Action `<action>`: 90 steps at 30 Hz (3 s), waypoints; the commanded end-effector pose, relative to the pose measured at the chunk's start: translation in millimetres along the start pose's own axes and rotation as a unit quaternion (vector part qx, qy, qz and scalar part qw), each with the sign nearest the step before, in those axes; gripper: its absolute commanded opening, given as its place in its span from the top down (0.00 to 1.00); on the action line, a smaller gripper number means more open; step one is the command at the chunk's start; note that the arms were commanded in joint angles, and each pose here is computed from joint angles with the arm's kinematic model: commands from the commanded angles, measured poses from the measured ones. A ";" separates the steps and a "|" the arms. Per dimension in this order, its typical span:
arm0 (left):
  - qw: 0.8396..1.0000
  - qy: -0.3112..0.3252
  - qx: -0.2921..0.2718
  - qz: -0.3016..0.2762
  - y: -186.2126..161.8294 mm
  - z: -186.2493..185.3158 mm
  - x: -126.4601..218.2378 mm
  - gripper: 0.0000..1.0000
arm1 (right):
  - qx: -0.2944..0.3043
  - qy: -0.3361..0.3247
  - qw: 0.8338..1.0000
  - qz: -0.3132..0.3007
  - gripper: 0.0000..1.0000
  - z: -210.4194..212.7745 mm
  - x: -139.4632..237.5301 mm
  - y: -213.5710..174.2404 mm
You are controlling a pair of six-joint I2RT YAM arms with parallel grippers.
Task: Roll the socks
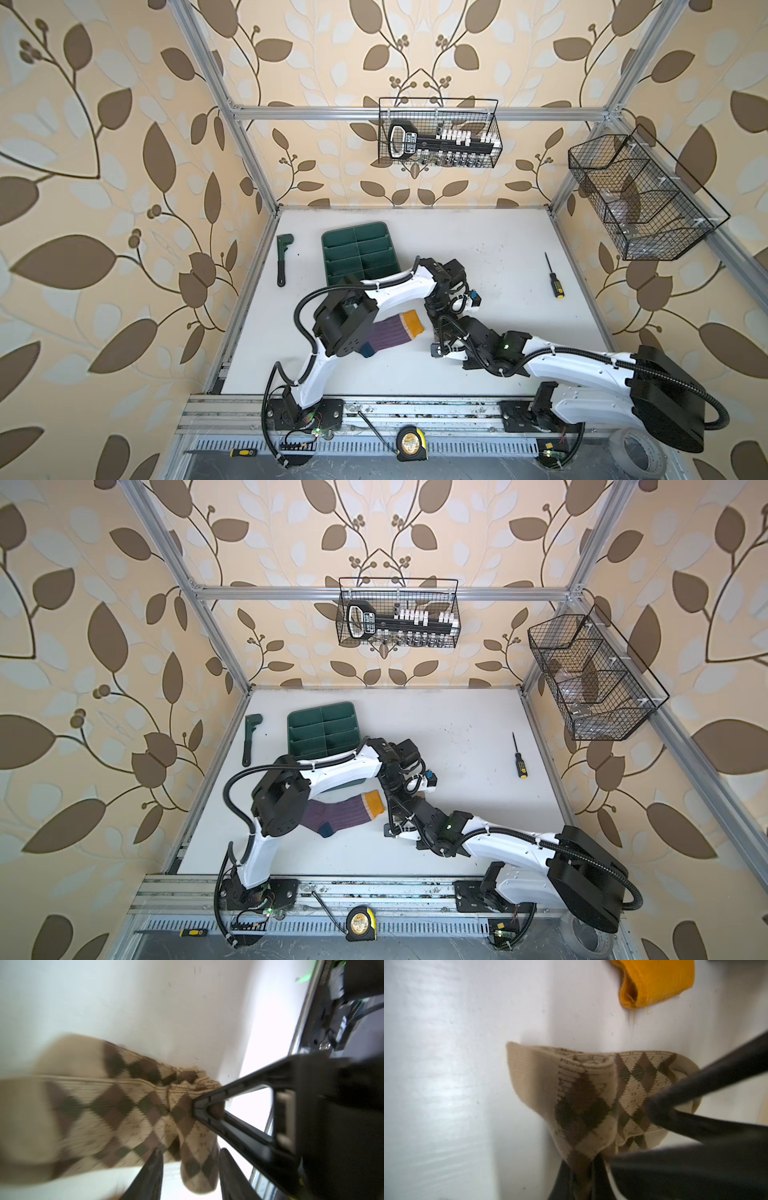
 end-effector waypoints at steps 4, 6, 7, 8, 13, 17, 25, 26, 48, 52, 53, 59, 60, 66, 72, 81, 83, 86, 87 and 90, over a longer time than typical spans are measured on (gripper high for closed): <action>0.974 0.134 -0.002 -0.185 -22.2 -23.4 101.8 0.54 | -0.050 0.172 0.983 -0.050 1.00 35.9 -9.3 7.8; 0.960 0.162 0.014 -0.229 -40.6 -26.4 120.6 0.54 | -0.055 0.184 0.980 -0.053 1.00 35.0 -8.9 10.4; 0.953 0.169 0.017 -0.249 -50.3 -28.9 129.2 0.52 | -0.050 0.191 0.979 -0.053 1.00 34.4 -6.0 12.6; 0.945 0.177 0.020 -0.275 -60.3 -32.9 141.8 0.49 | -0.052 0.195 0.978 -0.058 1.00 32.0 -2.6 14.6; 0.928 0.197 0.038 -0.315 -99.6 -44.8 178.7 0.40 | -0.086 0.225 0.967 -0.087 1.00 13.5 9.8 15.9; 0.939 0.181 0.053 -0.289 -123.5 -55.4 192.8 0.40 | -0.126 0.276 0.951 -0.063 1.00 6.1 8.0 6.2; 0.970 0.174 -0.043 -0.165 -142.8 -74.6 149.8 0.42 | -0.137 0.339 0.931 -0.008 1.00 5.6 0.3 8.4; 0.967 0.192 -0.067 -0.151 -143.7 -78.0 141.3 0.42 | -0.141 0.344 0.928 0.001 1.00 3.9 -2.3 8.0; 0.942 0.269 -0.145 -0.143 -102.1 -86.5 -23.4 0.32 | -0.201 0.379 0.903 0.012 0.96 -18.5 -42.6 11.4; 0.941 0.283 -0.130 -0.135 -100.4 -73.6 -43.7 0.32 | -0.200 0.375 0.905 0.002 0.94 -21.3 -39.9 16.6; 0.941 0.284 -0.126 -0.137 -99.9 -70.3 -47.2 0.32 | -0.198 0.376 0.905 0.000 0.94 -21.1 -38.8 18.1; 0.941 0.292 -0.099 -0.136 -106.0 -51.7 -64.9 0.46 | -0.194 0.379 0.905 -0.012 0.93 -15.9 -33.7 23.3; 0.942 0.294 -0.097 -0.132 -107.8 -49.8 -67.4 0.53 | -0.195 0.378 0.905 -0.014 0.93 -15.5 -32.8 23.4; 0.953 0.280 -0.071 -0.087 -118.3 -41.5 -80.4 0.88 | -0.194 0.365 0.910 -0.028 0.88 -14.6 -22.8 21.9; 0.980 0.193 -0.023 -0.044 -119.9 -45.9 -74.6 0.95 | -0.217 0.327 0.919 -0.033 0.66 -27.0 -13.5 15.2; 0.996 0.047 0.070 0.043 -100.4 -32.6 -67.4 0.96 | -0.302 0.168 0.937 -0.051 0.59 -66.2 39.2 -20.1; 0.994 0.043 0.087 0.054 -95.3 -27.0 -65.2 0.96 | -0.335 0.129 0.932 -0.056 0.58 -72.7 53.4 -35.0; 0.993 0.038 0.106 0.046 -89.4 -20.4 -58.4 0.96 | -0.375 0.060 0.924 -0.054 0.57 -79.3 72.4 -56.6; 0.992 0.034 0.113 0.045 -88.2 -18.1 -56.1 0.96 | -0.386 0.043 0.920 -0.049 0.57 -81.1 77.0 -62.2; 0.991 0.018 0.119 0.056 -80.5 -15.2 -49.6 0.96 | -0.419 -0.015 0.907 -0.035 0.57 -87.2 97.6 -80.7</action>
Point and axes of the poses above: each gripper's point midway between its finger pads, its own x axis back along the fingers, its own z axis along the line the jaws close on, y = z × x, the point moved 9 cm from there along x, back along the fingers, and after that the axes turned 14 degrees about x, right-handed, at the moved point
